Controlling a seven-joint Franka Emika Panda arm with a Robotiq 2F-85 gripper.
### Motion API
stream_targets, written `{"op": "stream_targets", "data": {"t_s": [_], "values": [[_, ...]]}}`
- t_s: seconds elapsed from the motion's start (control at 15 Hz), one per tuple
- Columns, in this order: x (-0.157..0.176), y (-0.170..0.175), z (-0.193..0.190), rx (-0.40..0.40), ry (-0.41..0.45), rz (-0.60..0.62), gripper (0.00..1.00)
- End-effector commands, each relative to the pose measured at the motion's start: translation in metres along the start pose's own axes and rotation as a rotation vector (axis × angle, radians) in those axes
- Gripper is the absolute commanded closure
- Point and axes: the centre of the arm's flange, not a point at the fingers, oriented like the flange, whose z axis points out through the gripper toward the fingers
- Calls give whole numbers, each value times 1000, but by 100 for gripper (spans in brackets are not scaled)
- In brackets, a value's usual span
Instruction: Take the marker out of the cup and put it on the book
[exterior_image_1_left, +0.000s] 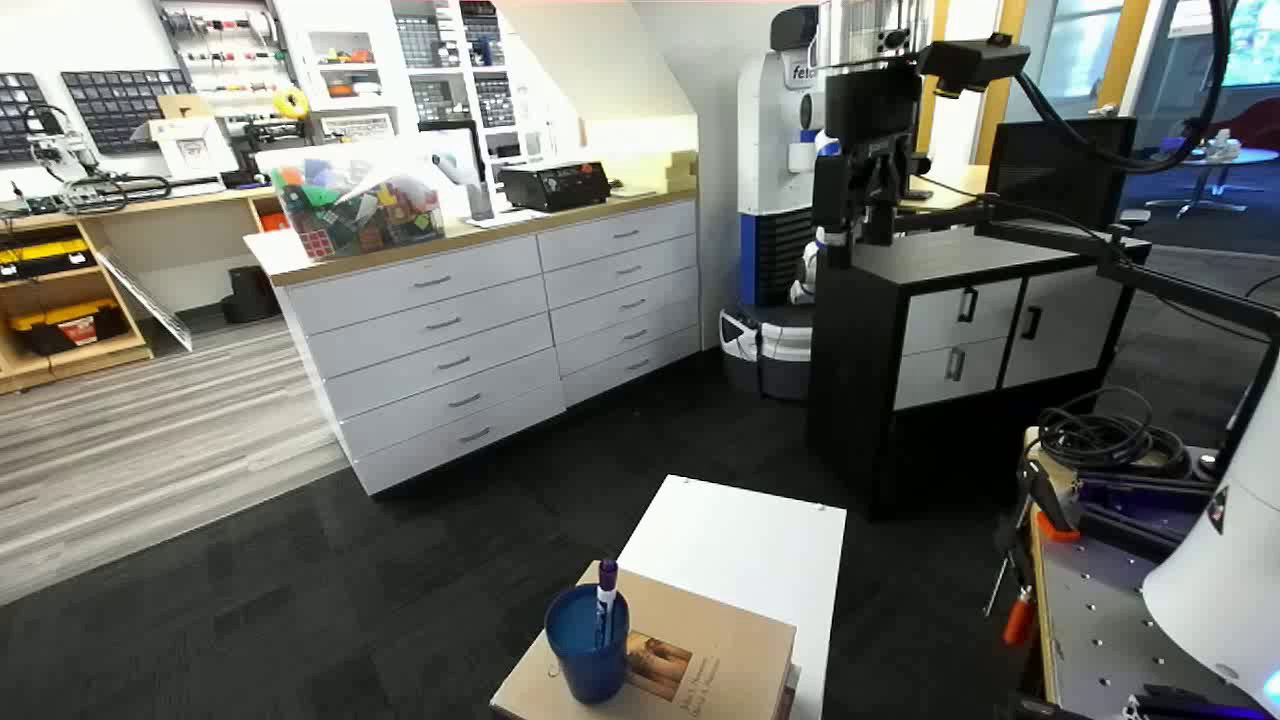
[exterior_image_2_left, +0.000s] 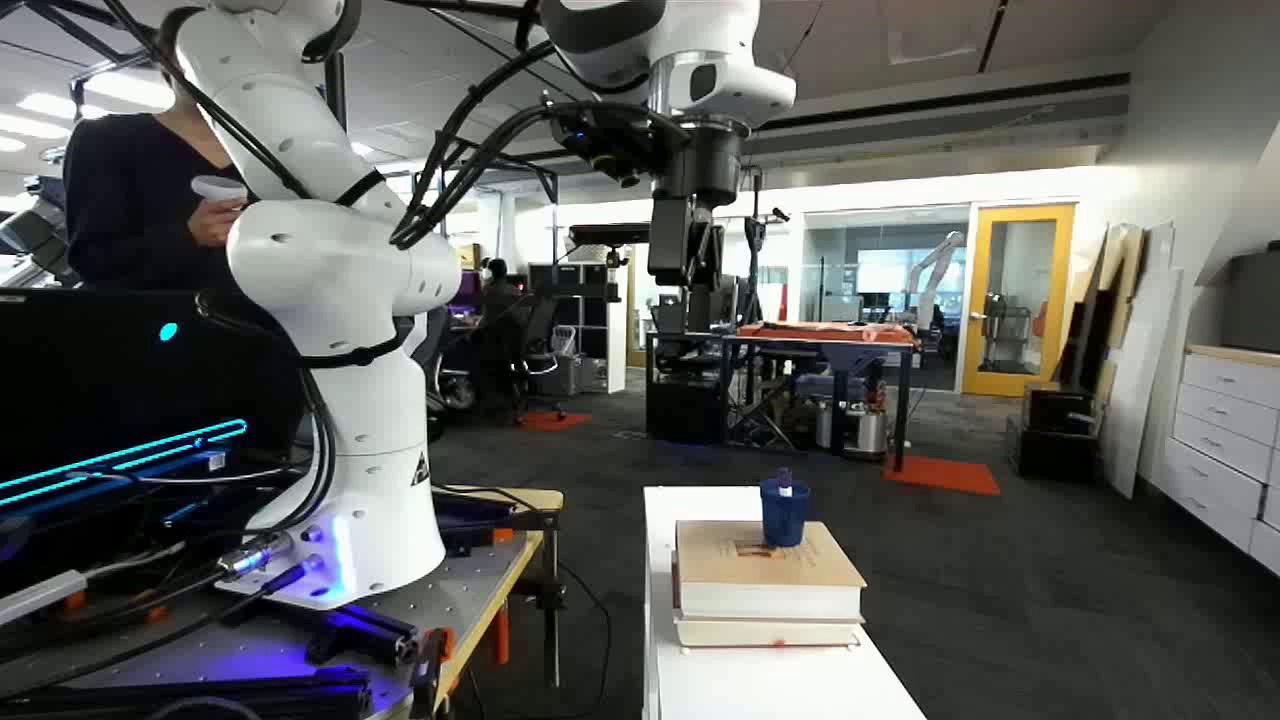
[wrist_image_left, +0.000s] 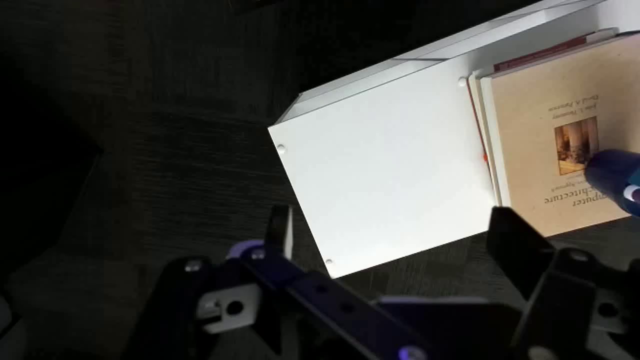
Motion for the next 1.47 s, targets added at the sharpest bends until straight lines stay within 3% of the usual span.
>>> {"op": "stream_targets", "data": {"t_s": [0.0, 0.73, 1.4], "values": [[0, 0, 0, 0, 0, 0, 0], [3, -6, -1, 7, 6, -22, 0], [11, -83, 20, 58, 3, -305, 0]]}}
